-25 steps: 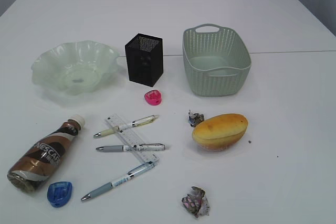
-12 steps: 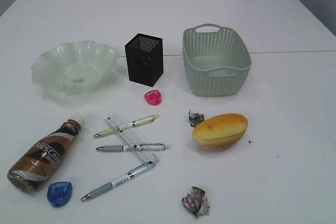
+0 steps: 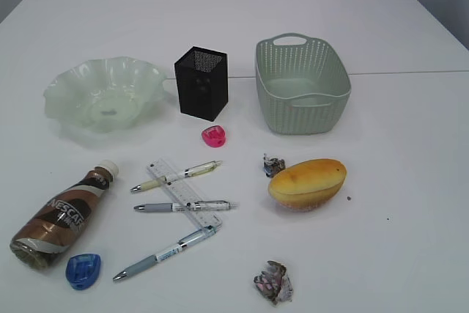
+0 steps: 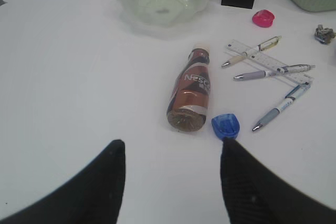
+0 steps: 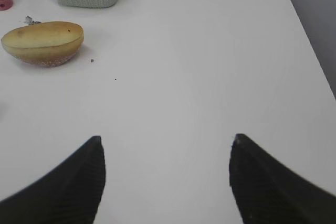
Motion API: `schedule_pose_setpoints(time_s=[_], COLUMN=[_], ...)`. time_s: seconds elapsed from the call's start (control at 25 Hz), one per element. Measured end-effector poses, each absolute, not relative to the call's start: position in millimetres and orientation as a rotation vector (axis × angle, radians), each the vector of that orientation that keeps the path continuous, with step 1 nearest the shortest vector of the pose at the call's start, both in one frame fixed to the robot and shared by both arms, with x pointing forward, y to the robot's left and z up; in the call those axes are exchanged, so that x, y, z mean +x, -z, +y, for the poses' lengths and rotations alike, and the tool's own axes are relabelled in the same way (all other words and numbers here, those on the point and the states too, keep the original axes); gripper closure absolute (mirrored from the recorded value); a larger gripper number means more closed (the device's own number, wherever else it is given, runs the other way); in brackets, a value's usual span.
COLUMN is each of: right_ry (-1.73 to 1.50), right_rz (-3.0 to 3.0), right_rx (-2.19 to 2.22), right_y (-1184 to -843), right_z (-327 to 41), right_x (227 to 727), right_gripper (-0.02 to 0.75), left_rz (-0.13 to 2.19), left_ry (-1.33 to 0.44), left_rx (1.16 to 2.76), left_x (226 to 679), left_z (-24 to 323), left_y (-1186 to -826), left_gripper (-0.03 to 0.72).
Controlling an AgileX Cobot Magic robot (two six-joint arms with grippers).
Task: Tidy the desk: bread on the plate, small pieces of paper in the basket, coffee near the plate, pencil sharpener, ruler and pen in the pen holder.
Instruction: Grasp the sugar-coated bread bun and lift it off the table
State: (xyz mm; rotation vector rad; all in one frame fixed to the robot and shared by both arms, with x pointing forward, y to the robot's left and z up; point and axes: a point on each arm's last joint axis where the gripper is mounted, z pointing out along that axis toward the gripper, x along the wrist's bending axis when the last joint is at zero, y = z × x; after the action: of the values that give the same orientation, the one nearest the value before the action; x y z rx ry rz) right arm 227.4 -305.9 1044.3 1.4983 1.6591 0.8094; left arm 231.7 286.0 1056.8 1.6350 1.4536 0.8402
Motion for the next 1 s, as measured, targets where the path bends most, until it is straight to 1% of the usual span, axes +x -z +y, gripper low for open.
schedule_pose_setpoints(time_s=[0.24, 0.36, 0.56, 0.76, 1.0], right_ry=[-0.821, -0.804, -0.793, -0.790, -0.799], right_rz=[1.646, 1.683, 1.706, 1.706, 1.741], right_rx=[1.553, 1.651, 1.818, 1.937, 2.137], right_y=[-1044, -1049, -1067, -1094, -1121], right_z=[-306, -304, -299, -296, -285], right_x=[228, 235, 254, 274, 320], right_gripper=[0.195, 0.195, 0.195, 0.195, 0.195], left_rz=[1.438, 1.448, 1.489, 1.493, 1.495], left_ry=[-0.856, -0.828, -0.735, -0.705, -0.683], left_rx=[1.624, 1.633, 1.669, 1.673, 1.678], left_x=[232, 239, 253, 256, 256], left_z=[286, 285, 283, 282, 281], left_y=[-1084, -1096, -1098, -1098, -1097], left_gripper=[0.265, 0.265, 0.266, 0.266, 0.266])
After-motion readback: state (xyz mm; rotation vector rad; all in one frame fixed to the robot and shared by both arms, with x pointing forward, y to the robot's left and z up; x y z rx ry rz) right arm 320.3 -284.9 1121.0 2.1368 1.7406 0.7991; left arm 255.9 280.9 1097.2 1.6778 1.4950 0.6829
